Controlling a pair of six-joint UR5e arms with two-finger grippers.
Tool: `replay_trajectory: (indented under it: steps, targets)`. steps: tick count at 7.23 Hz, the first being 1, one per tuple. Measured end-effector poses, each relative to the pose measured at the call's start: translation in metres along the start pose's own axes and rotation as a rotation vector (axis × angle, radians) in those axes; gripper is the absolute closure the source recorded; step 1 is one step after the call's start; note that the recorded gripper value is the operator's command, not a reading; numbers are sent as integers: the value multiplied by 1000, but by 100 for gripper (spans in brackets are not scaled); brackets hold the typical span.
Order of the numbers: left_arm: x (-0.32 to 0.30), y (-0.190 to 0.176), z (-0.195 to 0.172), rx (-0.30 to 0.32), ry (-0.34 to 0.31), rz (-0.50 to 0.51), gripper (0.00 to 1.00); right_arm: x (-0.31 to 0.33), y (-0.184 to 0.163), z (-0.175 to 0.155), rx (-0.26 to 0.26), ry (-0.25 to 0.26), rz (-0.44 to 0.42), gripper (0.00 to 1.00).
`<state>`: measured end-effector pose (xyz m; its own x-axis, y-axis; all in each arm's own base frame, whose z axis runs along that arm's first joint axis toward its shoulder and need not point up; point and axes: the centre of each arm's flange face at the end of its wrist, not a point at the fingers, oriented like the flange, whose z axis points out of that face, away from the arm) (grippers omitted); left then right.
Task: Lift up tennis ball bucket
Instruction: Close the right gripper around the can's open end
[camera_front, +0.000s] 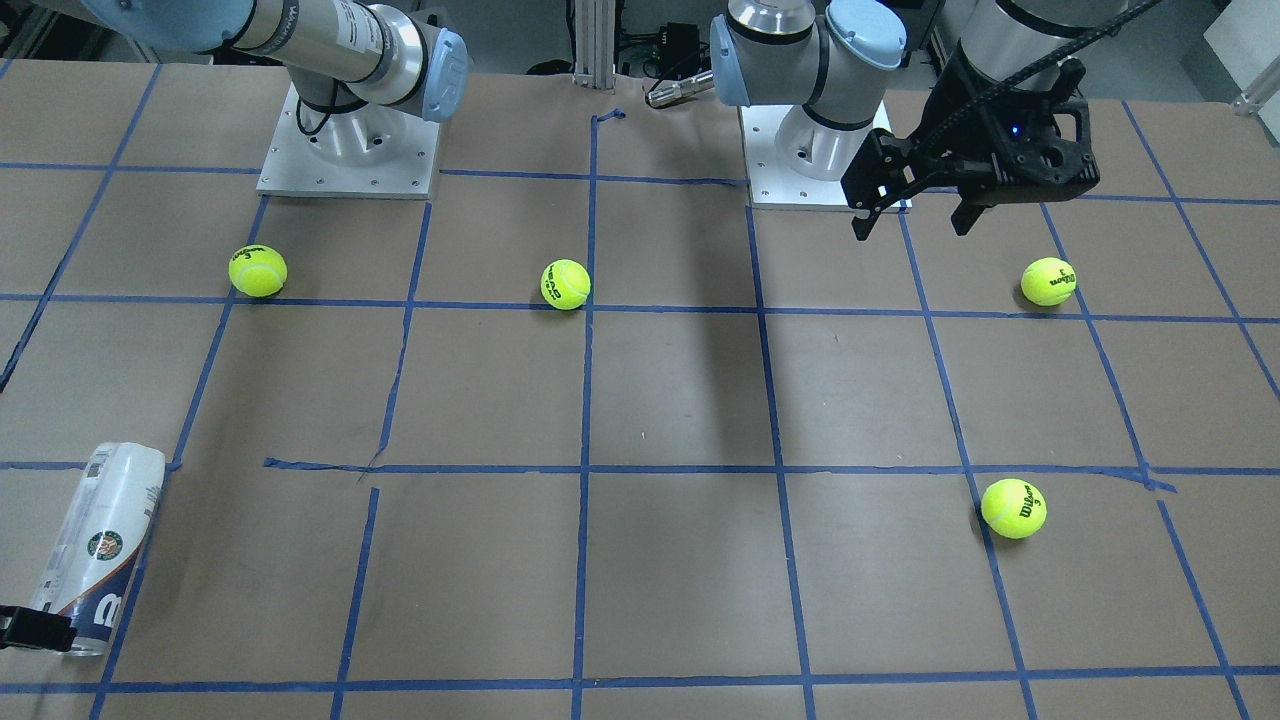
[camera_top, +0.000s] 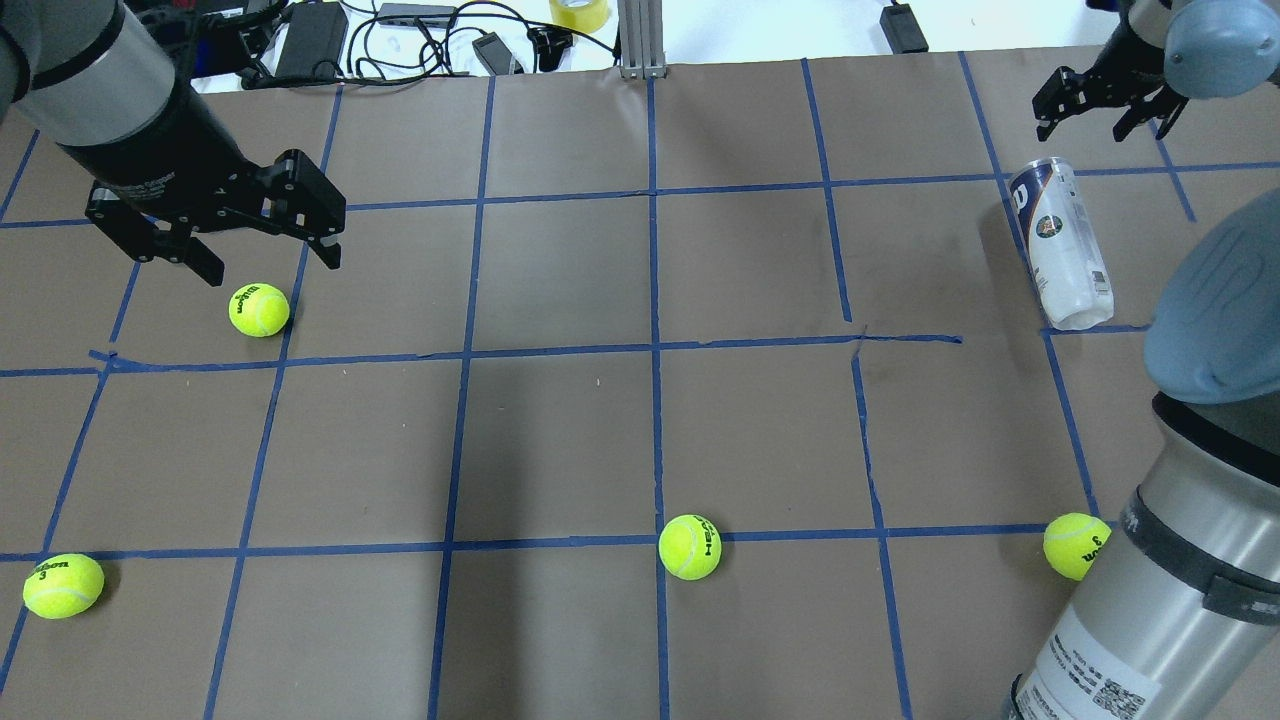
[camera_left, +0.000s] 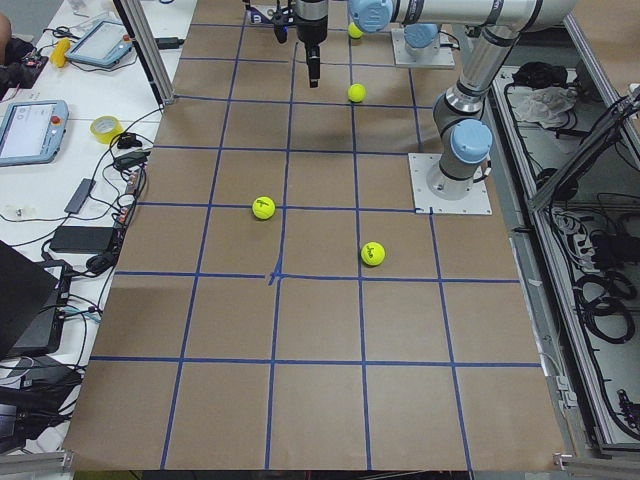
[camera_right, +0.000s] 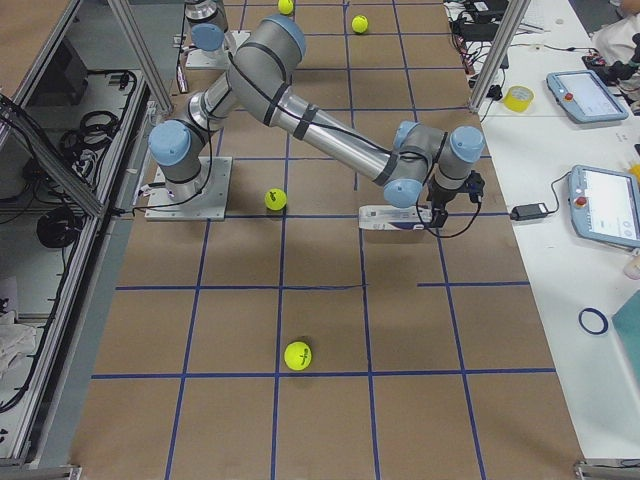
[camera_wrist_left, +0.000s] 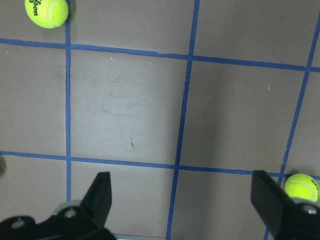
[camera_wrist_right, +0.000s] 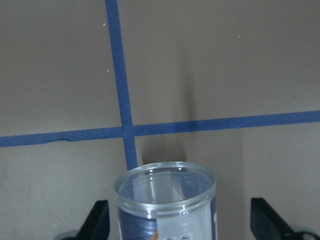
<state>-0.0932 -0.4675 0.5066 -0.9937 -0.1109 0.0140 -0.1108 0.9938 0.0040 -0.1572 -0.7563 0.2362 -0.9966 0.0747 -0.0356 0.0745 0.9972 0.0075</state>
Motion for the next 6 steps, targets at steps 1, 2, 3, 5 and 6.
replay_trajectory:
  steps: [1,2,3,5,6]
  targets:
    - [0,0,0,0,0,-3,0,0,0,11,-20,-5,-3,0]
    - [1,-1,0,1,2,-6,0,1,0,21,-38,-6,-8,0]
    - [1,-1,0,0,2,-7,0,2,-1,31,-49,-10,-12,0]
    - [0,-1,1,0,-1,-4,0,2,-6,50,-45,-16,-17,11]
    - [0,-1,1,0,-1,-3,0,2,-7,54,-44,-17,-19,17]
